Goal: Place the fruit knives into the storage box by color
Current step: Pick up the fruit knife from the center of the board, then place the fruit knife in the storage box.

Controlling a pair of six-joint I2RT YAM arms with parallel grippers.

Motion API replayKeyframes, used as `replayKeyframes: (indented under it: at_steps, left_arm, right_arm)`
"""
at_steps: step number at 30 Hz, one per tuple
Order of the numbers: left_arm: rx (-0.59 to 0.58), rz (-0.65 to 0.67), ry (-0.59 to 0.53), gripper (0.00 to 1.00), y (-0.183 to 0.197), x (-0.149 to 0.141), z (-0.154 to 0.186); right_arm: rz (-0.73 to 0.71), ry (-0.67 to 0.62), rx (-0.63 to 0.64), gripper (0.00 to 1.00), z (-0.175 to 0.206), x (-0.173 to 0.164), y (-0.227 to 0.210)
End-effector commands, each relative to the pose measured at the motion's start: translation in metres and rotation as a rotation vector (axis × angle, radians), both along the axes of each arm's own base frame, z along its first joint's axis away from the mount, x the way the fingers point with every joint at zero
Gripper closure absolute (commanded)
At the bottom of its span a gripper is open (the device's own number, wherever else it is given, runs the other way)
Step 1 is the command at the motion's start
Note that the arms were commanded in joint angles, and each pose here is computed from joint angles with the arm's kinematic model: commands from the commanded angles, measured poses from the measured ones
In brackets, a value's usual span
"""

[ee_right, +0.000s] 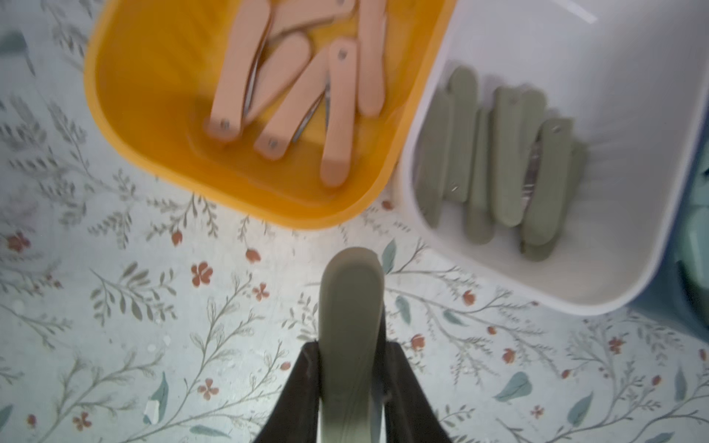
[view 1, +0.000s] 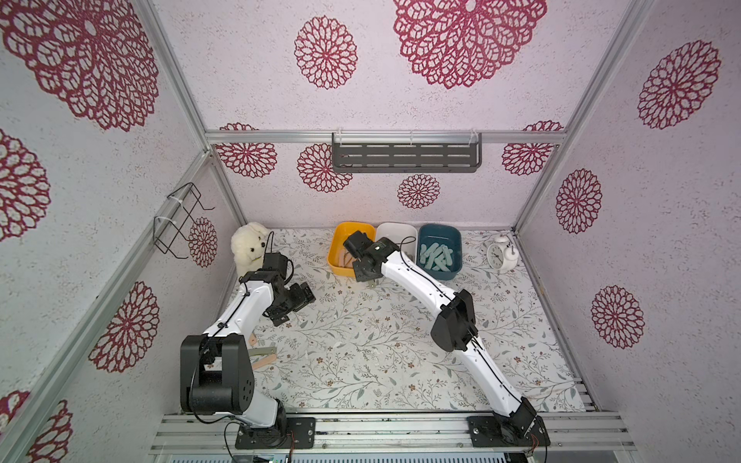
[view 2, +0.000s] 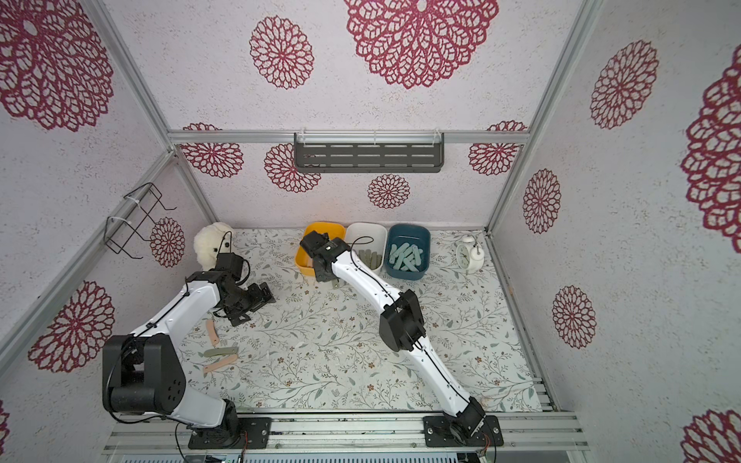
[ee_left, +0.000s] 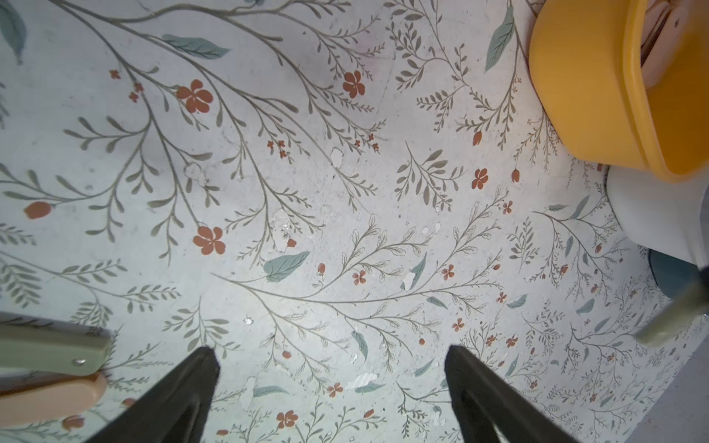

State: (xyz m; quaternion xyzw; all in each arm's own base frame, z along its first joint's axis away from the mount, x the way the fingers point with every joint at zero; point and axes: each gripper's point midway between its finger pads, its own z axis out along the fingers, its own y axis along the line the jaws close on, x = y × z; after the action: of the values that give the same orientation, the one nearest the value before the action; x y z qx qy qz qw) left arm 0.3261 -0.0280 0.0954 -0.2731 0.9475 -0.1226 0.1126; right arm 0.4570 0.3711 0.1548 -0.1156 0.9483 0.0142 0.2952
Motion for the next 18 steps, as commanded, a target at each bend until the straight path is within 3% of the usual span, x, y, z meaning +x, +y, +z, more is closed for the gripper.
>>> replayKeyframes:
  at_steps: [1,5,12,18]
  left_arm:
    - [-0.006,0.003,-0.036,0.03,0.0,0.005,0.009]
    - [0.005,0.012,-0.023,0.03,0.002,0.004,0.008]
    - [0.029,0.03,0.013,0.03,0.007,-0.001,0.004]
    - [0.115,0.057,0.058,0.03,0.024,-0.009,0.006]
  right_arm:
    - [-0.048,-0.069,-0.033,0.77,0.023,0.03,-0.034]
    - [-0.097,-0.096,-0.016,0.77,0.022,0.061,-0.062]
    - [-0.13,-0.079,-0.014,0.76,-0.011,0.094,-0.087]
    - [-0.112,-0.062,-0.025,0.6,-0.031,0.102,-0.09]
